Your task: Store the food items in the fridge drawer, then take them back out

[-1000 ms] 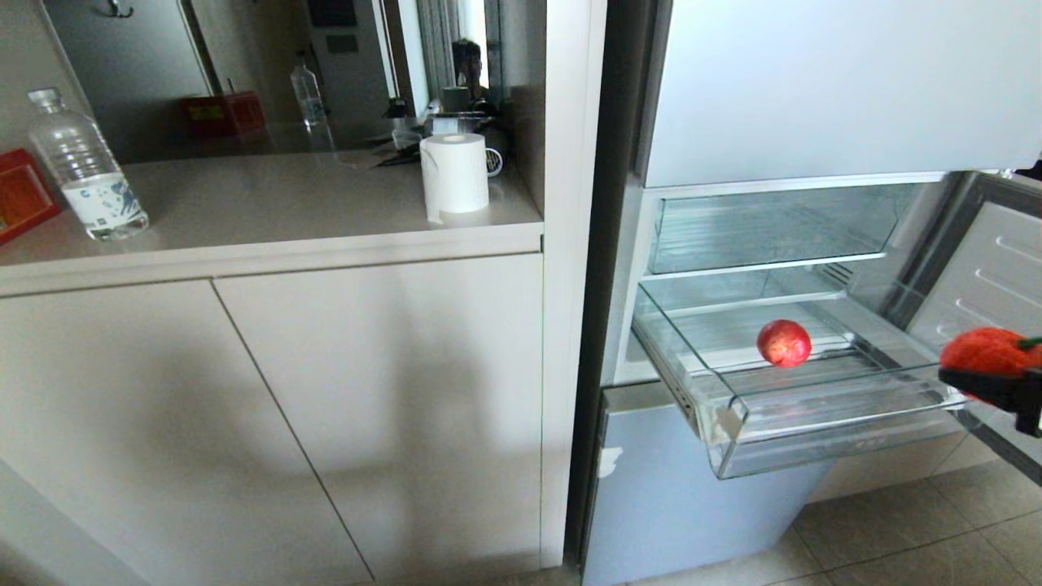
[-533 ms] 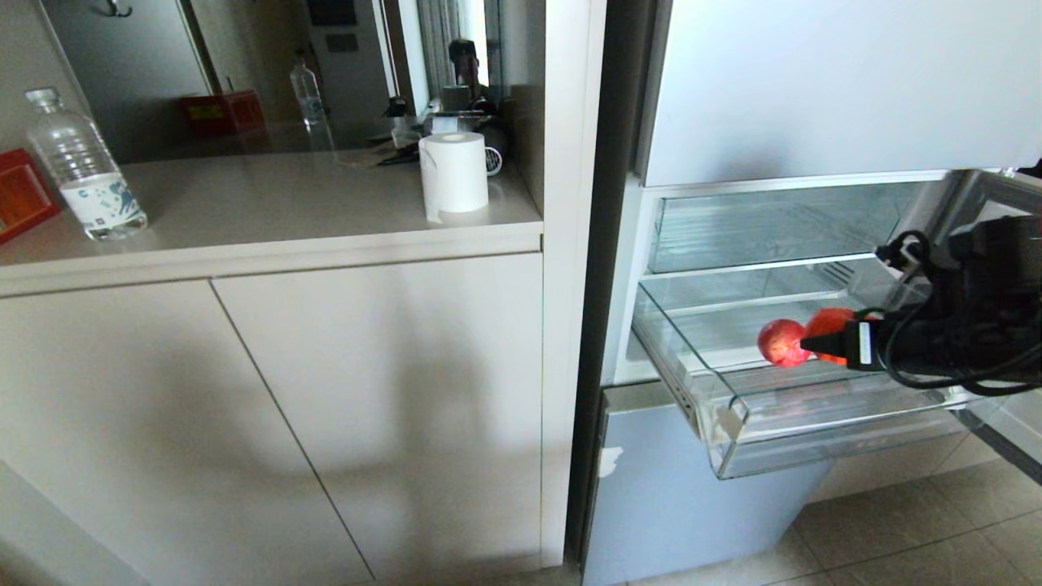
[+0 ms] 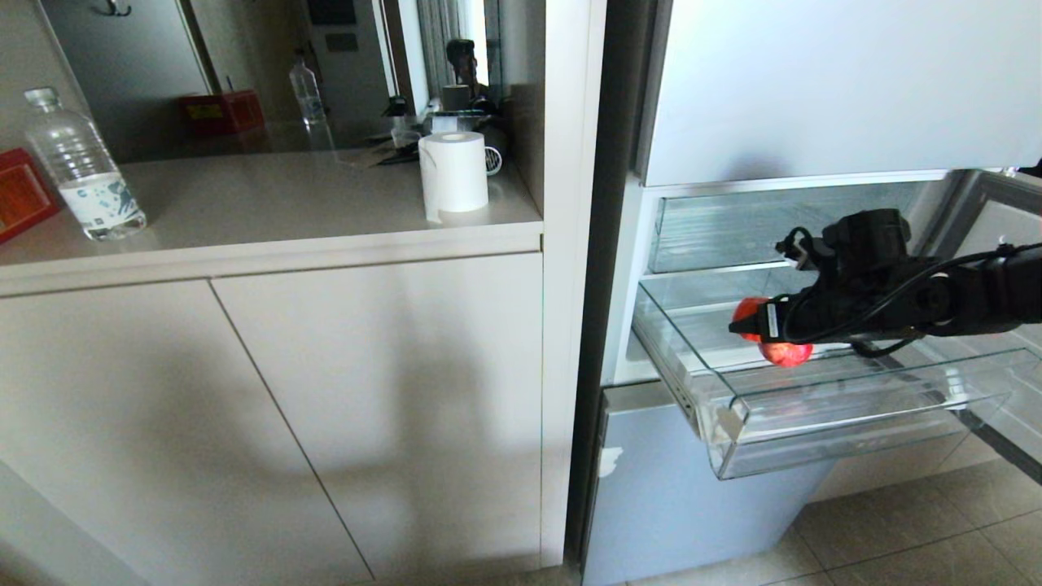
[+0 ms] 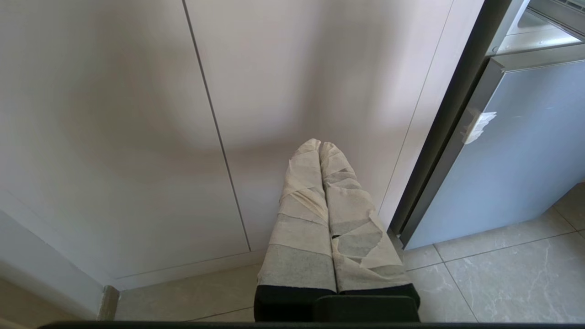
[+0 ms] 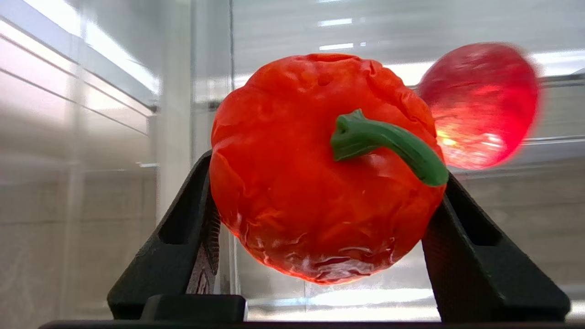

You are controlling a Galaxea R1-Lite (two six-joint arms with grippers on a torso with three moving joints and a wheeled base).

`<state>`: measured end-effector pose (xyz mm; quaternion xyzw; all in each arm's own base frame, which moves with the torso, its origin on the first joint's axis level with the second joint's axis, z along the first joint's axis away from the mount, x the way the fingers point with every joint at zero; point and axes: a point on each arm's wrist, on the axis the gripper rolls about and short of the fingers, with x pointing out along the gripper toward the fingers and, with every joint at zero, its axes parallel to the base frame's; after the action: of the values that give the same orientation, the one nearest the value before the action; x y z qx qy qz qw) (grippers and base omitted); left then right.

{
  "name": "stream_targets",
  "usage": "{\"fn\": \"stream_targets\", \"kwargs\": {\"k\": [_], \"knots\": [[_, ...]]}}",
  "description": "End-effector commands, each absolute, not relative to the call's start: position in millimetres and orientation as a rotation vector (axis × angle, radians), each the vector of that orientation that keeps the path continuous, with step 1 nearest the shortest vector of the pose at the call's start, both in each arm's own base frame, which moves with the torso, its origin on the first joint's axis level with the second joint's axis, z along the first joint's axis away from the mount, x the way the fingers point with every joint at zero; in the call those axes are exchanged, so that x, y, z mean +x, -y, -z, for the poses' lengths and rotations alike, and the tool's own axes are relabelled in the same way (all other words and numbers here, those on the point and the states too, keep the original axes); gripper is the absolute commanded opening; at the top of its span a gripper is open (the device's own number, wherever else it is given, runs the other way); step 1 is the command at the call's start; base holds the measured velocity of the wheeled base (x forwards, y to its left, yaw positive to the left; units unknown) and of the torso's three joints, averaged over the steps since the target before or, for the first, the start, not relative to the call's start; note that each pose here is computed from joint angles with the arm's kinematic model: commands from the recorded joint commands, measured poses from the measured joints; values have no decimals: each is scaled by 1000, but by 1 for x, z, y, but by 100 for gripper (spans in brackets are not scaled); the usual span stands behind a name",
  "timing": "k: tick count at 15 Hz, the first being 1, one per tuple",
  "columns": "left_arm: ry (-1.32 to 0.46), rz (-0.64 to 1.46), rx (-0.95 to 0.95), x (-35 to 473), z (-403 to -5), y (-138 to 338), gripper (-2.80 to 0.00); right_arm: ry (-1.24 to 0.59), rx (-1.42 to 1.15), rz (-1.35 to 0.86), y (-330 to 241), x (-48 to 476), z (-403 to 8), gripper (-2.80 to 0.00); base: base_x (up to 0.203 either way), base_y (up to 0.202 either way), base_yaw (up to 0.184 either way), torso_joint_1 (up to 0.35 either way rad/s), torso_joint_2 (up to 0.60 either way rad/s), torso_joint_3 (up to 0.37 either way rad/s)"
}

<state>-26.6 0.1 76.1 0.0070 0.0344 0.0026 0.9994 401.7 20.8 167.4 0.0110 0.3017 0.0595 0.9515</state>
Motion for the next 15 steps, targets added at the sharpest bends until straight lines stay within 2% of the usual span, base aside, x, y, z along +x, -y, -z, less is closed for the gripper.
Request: {"fn": "stream_targets", "kwargs": {"k": [1,7,8,9,15], "knots": [[-71,-6,14,-26,-76,0,-280,-663,18,-132,-26,420,-140,-280,0,0,0,0,0,0],[-71,-6,14,-26,-76,0,-280,-670,22,-130,-27,448,-119,-280,0,0,0,0,0,0],[-71,-6,14,-26,-76,0,-280,-675,22,-130,-27,450,-116,-75,0,0,0,0,0,0],[-71,-6,14,-26,-76,0,-280,-678,20,-132,-28,451,-114,0,0,0,0,0,0,0],[-71,-6,14,-26,-76,0,-280,-668,27,-133,-27,447,-121,0,0,0,0,0,0,0]]}}
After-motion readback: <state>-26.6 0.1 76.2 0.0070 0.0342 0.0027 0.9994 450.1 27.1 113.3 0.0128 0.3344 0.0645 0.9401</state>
